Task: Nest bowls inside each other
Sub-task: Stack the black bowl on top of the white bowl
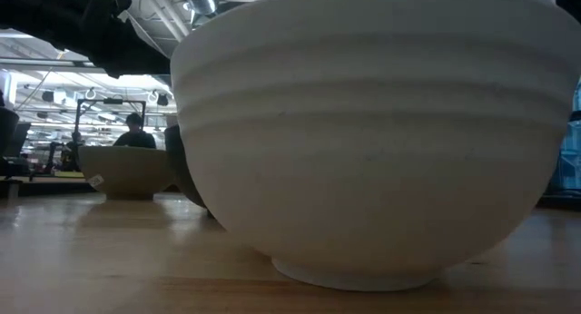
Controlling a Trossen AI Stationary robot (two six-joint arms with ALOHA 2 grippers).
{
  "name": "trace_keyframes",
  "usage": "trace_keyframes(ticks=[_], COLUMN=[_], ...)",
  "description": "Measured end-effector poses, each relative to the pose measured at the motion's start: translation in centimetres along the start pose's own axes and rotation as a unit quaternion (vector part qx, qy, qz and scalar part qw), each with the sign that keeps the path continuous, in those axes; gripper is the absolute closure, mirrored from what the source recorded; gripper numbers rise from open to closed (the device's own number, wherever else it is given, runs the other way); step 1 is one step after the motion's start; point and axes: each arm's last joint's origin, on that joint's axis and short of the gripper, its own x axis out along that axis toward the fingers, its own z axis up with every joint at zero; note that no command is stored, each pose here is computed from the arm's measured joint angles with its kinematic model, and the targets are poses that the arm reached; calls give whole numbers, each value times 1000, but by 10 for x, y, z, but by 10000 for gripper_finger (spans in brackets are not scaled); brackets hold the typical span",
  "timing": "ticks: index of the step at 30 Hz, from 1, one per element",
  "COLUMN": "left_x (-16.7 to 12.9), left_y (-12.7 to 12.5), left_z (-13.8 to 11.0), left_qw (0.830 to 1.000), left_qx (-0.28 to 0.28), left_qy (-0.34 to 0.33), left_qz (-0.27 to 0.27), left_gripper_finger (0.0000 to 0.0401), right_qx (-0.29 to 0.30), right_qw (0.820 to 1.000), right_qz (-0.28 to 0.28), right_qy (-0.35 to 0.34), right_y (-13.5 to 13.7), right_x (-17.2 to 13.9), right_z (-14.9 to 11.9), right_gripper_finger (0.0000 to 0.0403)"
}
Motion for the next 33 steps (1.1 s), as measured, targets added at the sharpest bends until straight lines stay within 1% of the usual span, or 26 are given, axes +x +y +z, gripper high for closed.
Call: trace_keyframes(ticks=[1,3,7,11,14,18,21,27,29,33], left_x=[0,0,0,0,0,0,0,0,0,0], left_y=[0,0,0,0,0,0,0,0,0,0], left_z=[0,0,0,0,0,0,0,0,0,0], left_qw=[1000,1000,1000,1000,1000,1000,1000,1000,1000,1000], left_qx=[0,0,0,0,0,0,0,0,0,0], left_qy=[0,0,0,0,0,0,0,0,0,0], left_qz=[0,0,0,0,0,0,0,0,0,0], left_gripper_finger=[319,319,319,319,319,319,319,319,319,319], right_qx=[-2,-4,1,-2,-2,-12,-16,-22,-26,-41], right_qw=[1000,1000,1000,1000,1000,1000,999,998,997,993], right_qz=[0,-2,0,1,7,23,28,15,17,38], right_qy=[-1,-5,-3,-5,-11,-14,-30,-55,-71,-102], right_y=[0,0,0,1,4,10,15,25,32,48], right_x=[0,-2,-1,-3,-9,-23,-37,-64,-75,-94], right_z=[0,1,1,3,9,21,32,48,53,59], right_gripper_finger=[374,387,377,391,391,392,392,392,392,392])
